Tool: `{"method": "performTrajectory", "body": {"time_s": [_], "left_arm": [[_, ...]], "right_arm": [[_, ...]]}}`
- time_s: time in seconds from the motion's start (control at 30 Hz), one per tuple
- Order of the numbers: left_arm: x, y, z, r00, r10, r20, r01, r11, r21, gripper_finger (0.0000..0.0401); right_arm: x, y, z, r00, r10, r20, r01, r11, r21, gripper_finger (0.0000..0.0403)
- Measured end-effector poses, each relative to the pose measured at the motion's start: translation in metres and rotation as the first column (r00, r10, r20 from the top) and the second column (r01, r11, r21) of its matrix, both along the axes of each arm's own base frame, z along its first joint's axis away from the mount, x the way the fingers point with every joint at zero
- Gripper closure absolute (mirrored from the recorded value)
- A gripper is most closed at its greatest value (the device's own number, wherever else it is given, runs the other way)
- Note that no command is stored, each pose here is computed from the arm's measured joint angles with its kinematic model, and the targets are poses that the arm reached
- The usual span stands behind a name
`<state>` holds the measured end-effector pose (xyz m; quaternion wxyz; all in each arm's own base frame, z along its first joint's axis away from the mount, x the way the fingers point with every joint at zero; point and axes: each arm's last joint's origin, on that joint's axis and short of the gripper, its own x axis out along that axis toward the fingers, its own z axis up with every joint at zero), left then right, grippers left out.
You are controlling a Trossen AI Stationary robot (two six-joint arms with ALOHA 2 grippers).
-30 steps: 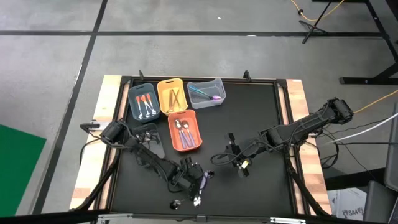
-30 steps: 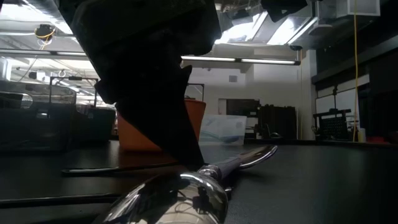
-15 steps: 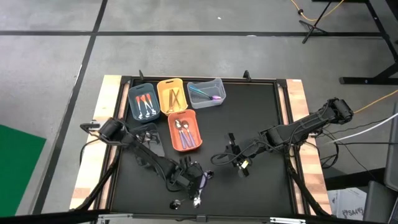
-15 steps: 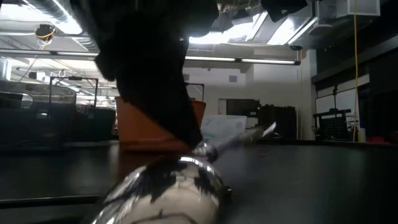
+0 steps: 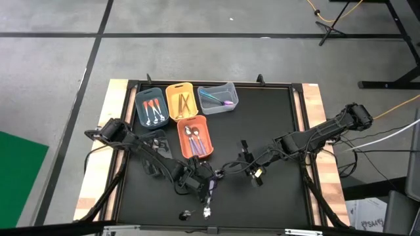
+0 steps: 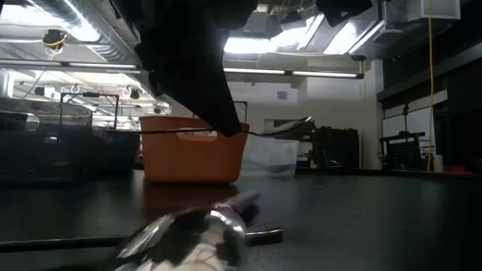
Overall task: Sort silverware by color (type)
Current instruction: Put the black spoon into the black bin
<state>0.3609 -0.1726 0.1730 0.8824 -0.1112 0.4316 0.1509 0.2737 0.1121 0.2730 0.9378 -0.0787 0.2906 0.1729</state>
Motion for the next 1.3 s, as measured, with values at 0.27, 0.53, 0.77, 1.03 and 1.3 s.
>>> {"method": "performTrajectory", "body": {"time_s": [0.27,0.53,0.77,1.03,1.3], "left_arm": [[-0.008,0.019,0.019,0.998,0.037,-0.048,-0.036,0.999,0.029,0.04],[-0.04,0.037,0.072,0.993,0.112,-0.021,-0.11,0.991,0.078,0.04],[-0.091,0.052,0.116,0.953,0.303,0.01,-0.302,0.949,0.085,0.04],[-0.144,0.05,0.126,0.827,0.56,-0.053,-0.555,0.828,0.08,0.04],[-0.159,0.039,0.117,0.7,0.714,-0.035,-0.711,0.7,0.061,0.0399]], "right_arm": [[0.0,0.0,0.0,1.0,0.0,0.0,0.0,1.0,0.0,0.0311],[0.0,0.0,0.0,1.0,0.0,0.0,0.0,1.0,0.0,0.0311],[0.0,0.0,0.0,1.0,0.0,0.0,0.0,1.0,0.0,0.0311],[0.0,0.0,0.0,1.0,0.0,0.0,0.0,1.0,0.0,0.0311],[0.0,0.0,0.0,1.0,0.0,0.0,0.0,1.0,0.0,0.0311]]}}
